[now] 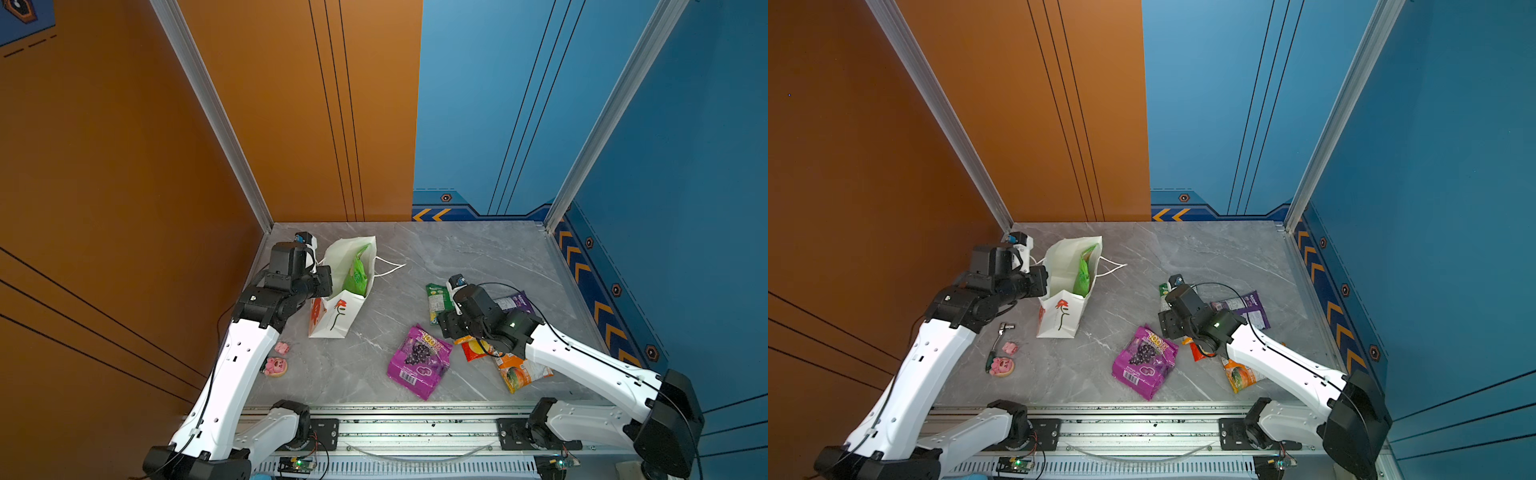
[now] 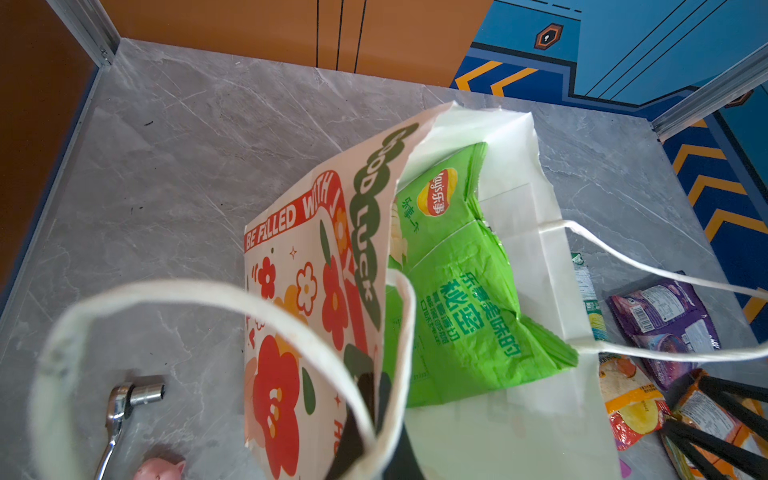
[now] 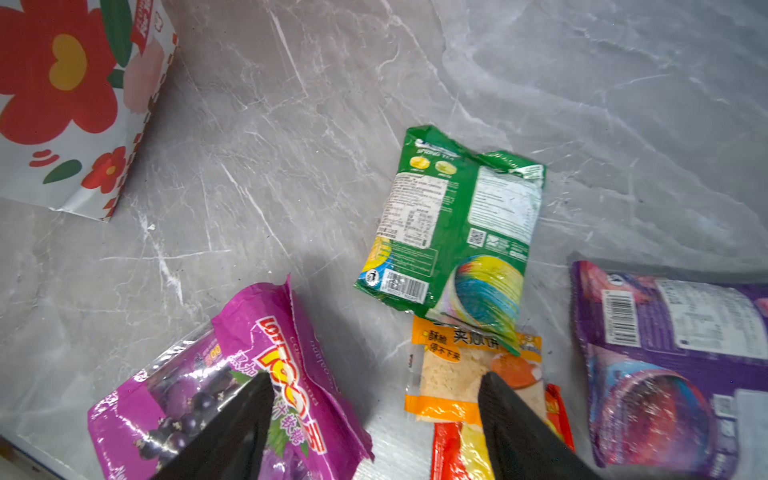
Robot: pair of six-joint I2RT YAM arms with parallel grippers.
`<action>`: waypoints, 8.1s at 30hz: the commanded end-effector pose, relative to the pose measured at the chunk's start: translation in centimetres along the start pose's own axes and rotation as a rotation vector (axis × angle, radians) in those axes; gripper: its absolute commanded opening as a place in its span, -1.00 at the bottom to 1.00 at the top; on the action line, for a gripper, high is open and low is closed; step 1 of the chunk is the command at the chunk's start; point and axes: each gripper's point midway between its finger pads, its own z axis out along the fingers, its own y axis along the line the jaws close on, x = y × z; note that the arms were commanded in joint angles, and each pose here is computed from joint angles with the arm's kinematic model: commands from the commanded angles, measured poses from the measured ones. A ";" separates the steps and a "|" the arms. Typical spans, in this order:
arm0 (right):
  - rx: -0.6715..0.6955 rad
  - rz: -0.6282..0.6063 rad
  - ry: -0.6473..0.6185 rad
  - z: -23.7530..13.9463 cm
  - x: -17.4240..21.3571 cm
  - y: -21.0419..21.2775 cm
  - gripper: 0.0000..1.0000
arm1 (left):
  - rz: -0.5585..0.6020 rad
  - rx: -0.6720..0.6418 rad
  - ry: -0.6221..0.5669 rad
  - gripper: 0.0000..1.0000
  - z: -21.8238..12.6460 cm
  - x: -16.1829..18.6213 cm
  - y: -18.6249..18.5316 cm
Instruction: Place the snacks into the paper bag
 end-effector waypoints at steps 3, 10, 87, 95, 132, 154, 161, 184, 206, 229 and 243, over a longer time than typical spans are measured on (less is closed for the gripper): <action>-0.107 -0.011 0.065 2.4 1.7 2.5 0.60 | 0.014 -0.019 -0.008 -1.00 0.2 0.0 0.3; -0.104 -0.044 0.140 4.3 2.8 3.1 0.60 | 0.019 -0.019 -0.007 -1.00 0.2 0.0 0.2; -0.155 0.142 0.405 4.3 10.1 -1.0 0.09 | 0.039 -0.022 0.008 -1.00 0.5 0.4 -0.2; -0.203 0.176 0.454 5.9 11.6 -0.1 0.03 | 0.039 -0.020 0.010 -1.00 0.6 0.4 -0.2; -0.220 0.615 -0.046 -3.2 -0.7 -1.9 -1.00 | -0.110 0.035 -0.009 -1.00 -2.0 -1.7 -6.0; -0.230 0.610 -0.440 -14.3 -13.7 -5.2 -1.00 | -0.149 0.112 0.030 -1.00 1.4 0.1 -10.8; -0.224 0.577 -0.567 -19.4 -17.4 -5.6 -1.00 | -0.118 0.153 0.047 -1.00 1.7 0.3 -12.2; -0.471 0.387 -0.639 -24.4 -25.6 5.5 -1.00 | -0.020 0.213 0.049 -1.00 1.3 0.8 -13.7; -0.502 0.435 -0.480 -17.2 -21.5 10.4 -1.00 | -0.038 0.239 0.057 -1.00 1.2 0.5 -14.6; -0.402 0.518 -0.426 -12.8 -19.8 7.9 -1.00 | 0.062 0.298 0.005 -1.00 -0.8 0.7 -17.2; -0.247 0.508 -0.433 -11.0 -17.6 7.1 -1.00 | 0.041 0.264 0.014 -1.00 0.0 1.3 -16.5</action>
